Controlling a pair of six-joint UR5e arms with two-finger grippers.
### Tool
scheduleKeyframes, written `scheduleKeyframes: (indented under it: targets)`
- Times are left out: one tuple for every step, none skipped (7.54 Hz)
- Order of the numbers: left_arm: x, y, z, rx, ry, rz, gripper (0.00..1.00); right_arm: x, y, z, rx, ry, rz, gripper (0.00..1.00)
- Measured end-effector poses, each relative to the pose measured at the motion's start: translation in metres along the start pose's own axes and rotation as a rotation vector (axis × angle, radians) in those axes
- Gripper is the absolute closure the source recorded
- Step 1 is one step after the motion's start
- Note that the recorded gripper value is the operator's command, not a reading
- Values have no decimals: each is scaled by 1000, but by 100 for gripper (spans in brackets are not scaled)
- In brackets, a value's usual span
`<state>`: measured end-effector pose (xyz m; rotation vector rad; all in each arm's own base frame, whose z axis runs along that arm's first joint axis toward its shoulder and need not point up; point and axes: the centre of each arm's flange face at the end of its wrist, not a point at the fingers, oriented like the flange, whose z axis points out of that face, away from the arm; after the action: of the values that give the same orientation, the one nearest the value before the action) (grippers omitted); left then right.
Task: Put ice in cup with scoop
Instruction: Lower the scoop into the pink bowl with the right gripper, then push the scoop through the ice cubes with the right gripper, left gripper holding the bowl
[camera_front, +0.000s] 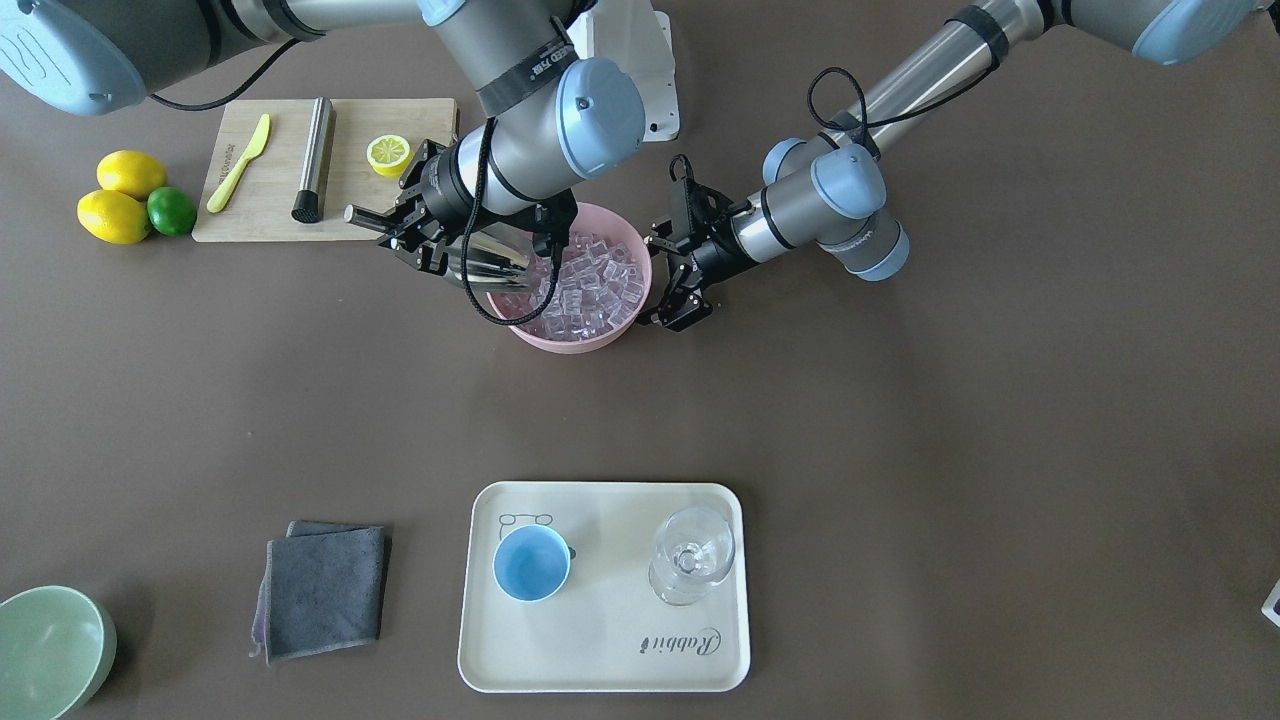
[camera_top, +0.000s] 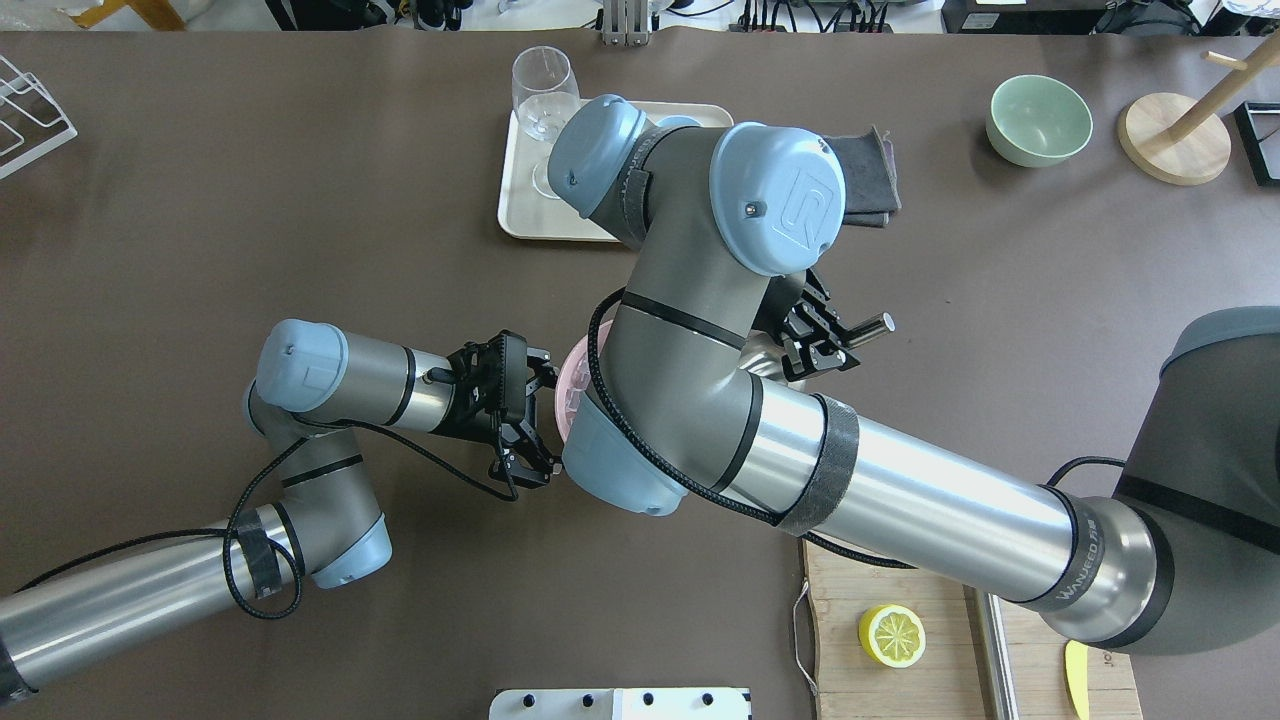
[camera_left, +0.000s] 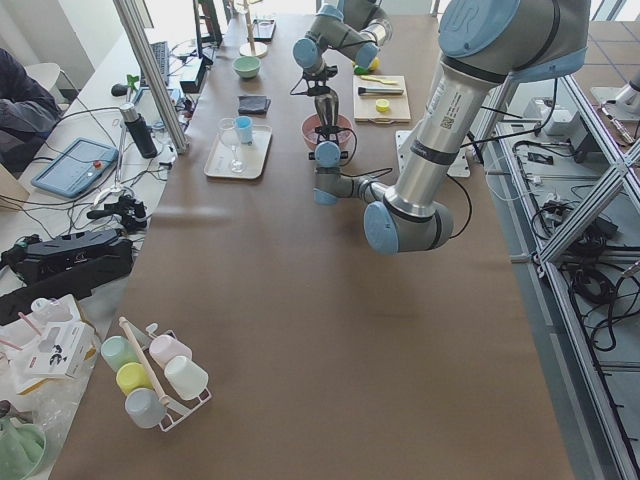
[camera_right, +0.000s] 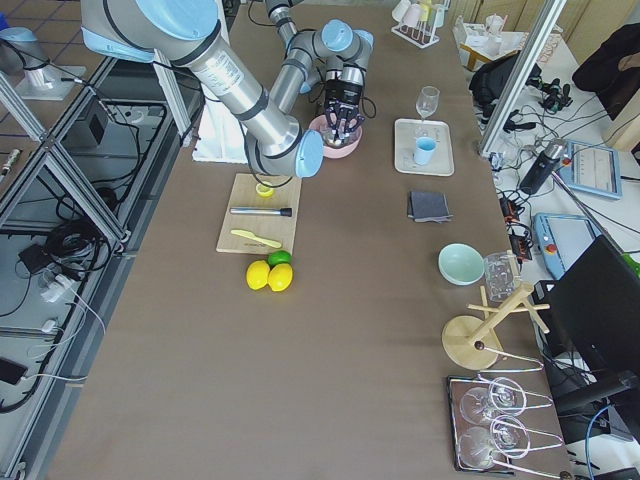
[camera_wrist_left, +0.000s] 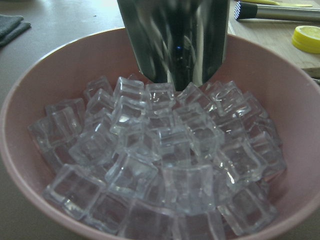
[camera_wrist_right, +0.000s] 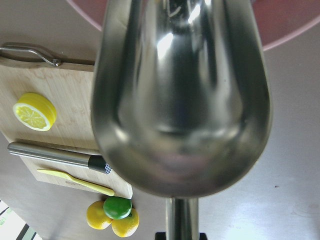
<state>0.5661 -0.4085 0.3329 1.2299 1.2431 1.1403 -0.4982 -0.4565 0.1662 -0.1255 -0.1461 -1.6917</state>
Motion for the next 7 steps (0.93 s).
scheduleKeyframes:
  targets:
    - [0,0,0,-1,0,-1,2,1,-2,1,8,4,-1,100]
    - [-2,1,-1,-3,-2,-3,2,4,-5,3,11,5,2,100]
    - [-4,2,-2,-7,-5,-6,2,6,-11,6,13,7,22,100]
    - [-9,4,-4,-13,-13,-9,2,5,-16,8,14,9,36,100]
    - [-14,6,-7,-18,-20,-13,2,5,-19,8,19,12,41,100]
    - [-16,7,-7,-21,-24,-24,2,4,-21,8,28,17,43,100]
    - [-17,7,-7,-22,-25,-49,2,4,-22,7,43,25,46,100]
